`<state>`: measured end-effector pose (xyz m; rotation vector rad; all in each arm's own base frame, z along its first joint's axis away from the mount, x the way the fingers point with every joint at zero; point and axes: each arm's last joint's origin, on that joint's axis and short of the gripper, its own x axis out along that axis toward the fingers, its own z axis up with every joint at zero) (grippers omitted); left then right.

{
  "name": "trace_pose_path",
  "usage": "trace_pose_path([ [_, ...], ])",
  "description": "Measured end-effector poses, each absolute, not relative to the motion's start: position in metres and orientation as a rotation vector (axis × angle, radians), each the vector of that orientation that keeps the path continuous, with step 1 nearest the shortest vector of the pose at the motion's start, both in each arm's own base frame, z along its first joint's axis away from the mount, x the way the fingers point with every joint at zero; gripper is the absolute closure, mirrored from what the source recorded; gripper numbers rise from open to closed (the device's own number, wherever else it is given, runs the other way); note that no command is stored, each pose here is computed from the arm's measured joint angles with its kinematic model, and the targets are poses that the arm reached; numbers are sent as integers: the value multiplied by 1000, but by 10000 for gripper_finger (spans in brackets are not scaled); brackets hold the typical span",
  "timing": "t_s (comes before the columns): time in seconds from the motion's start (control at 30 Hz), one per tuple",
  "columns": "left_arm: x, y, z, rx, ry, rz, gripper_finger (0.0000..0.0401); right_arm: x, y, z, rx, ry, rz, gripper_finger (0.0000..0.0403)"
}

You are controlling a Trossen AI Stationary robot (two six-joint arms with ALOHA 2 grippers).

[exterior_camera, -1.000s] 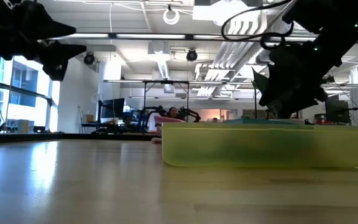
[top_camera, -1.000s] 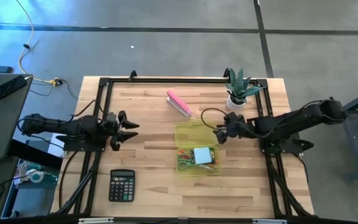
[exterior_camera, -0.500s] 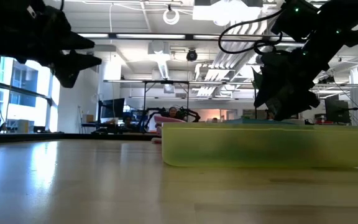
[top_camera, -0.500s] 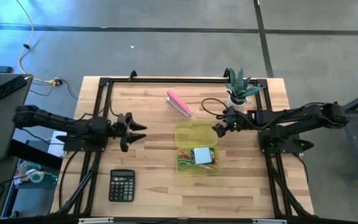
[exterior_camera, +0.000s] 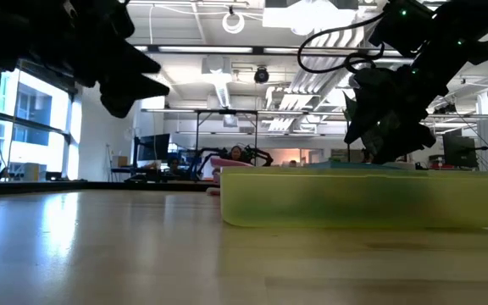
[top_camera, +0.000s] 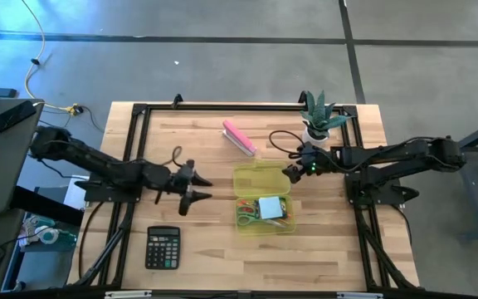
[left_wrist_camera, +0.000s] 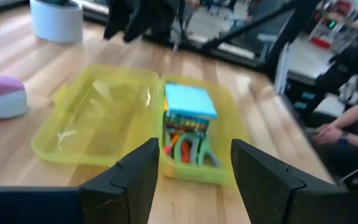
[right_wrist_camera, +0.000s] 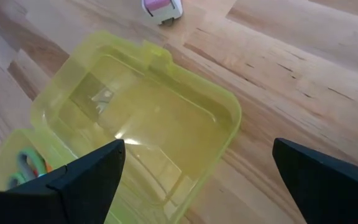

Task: Pack school essentials
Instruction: Close the yellow supply box

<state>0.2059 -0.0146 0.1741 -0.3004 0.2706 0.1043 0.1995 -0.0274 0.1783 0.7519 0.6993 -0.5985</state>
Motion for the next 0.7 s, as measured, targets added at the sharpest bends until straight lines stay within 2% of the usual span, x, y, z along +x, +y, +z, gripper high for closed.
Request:
trace_pose_path([
  [0.33, 230, -19, 146, -282, 425, 187, 213, 200, -27, 178, 761, 706, -585, 4],
  [0.53, 243, -3, 131, -290, 470, 341, 213, 200, -27, 178, 818, 691, -609, 4],
  [0.7, 260, 9, 123, -335, 515, 342, 213, 200, -27, 177, 831, 697, -616, 4],
])
